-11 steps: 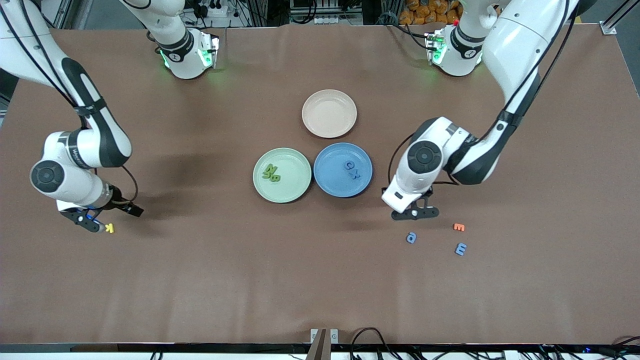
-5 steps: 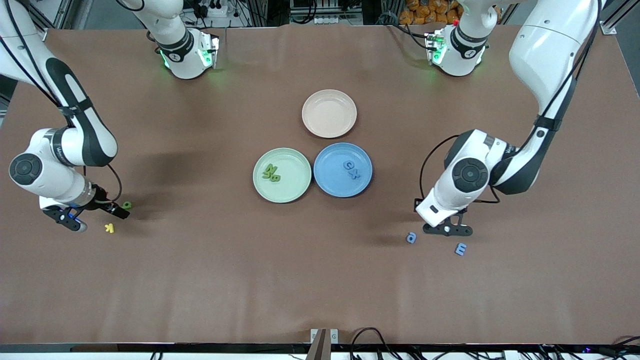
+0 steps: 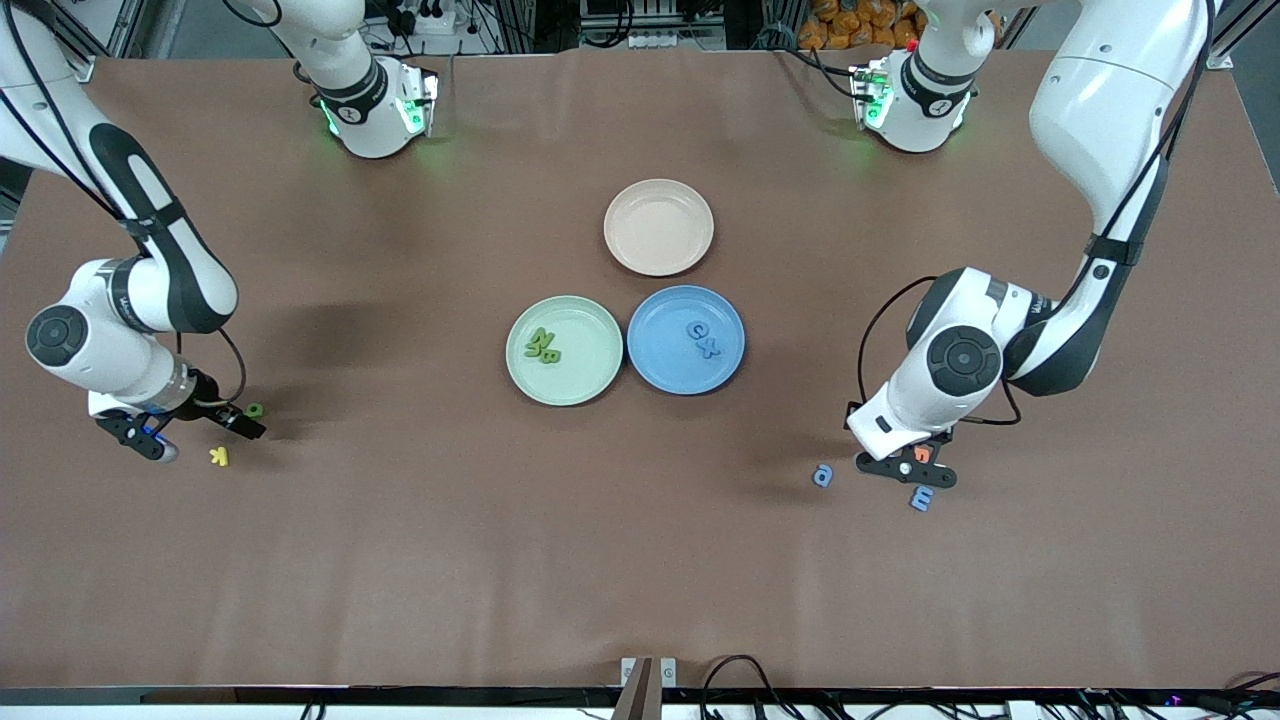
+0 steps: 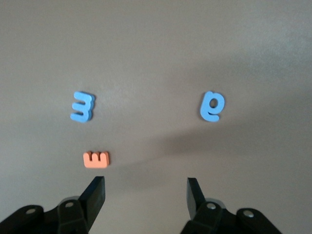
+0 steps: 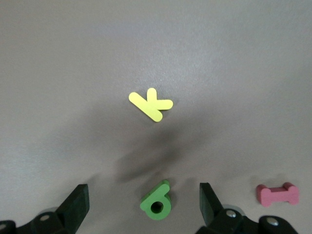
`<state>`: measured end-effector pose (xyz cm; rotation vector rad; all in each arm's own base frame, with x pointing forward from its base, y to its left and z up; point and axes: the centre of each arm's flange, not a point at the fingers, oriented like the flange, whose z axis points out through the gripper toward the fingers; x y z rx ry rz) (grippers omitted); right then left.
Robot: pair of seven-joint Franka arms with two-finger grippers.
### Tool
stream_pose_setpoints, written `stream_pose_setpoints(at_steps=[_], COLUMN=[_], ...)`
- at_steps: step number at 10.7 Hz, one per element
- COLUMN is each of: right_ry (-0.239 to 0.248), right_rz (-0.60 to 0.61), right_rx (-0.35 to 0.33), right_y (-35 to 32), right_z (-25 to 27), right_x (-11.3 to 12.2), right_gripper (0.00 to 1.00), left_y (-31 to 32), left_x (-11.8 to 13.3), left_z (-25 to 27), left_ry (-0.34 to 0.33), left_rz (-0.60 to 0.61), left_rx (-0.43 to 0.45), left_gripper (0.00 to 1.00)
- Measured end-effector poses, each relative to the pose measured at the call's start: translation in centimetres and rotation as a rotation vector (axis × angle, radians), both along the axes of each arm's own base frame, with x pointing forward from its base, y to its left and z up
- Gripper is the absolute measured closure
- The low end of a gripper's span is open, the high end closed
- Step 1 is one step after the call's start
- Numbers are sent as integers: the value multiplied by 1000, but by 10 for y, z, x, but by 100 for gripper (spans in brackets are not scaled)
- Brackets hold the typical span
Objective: Sort letters by color into matching plates
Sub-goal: 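Move the right gripper to the green b while the left gripper reaches the blue 3, then grasp the green b with the right gripper while the left gripper grasps the blue 3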
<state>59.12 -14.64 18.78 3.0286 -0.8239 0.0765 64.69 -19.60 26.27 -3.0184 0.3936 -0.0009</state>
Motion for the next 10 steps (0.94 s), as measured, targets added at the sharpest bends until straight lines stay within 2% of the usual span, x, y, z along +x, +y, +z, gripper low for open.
stream_pose_setpoints(at_steps=[6,10], right_ry=[16,8], right_rz=[-2,-4], right_rx=[26,31], right_y=[4,3], right_z=[-24,-27], right_x=[-21,-25], right_gripper=[0,0], left_y=[8,38], left_x=[24,38], left_z=[-19,-28], left_ry=[15,18], left_rz=[-148,-226], left_rx=[-21,2], left_gripper=[15,19])
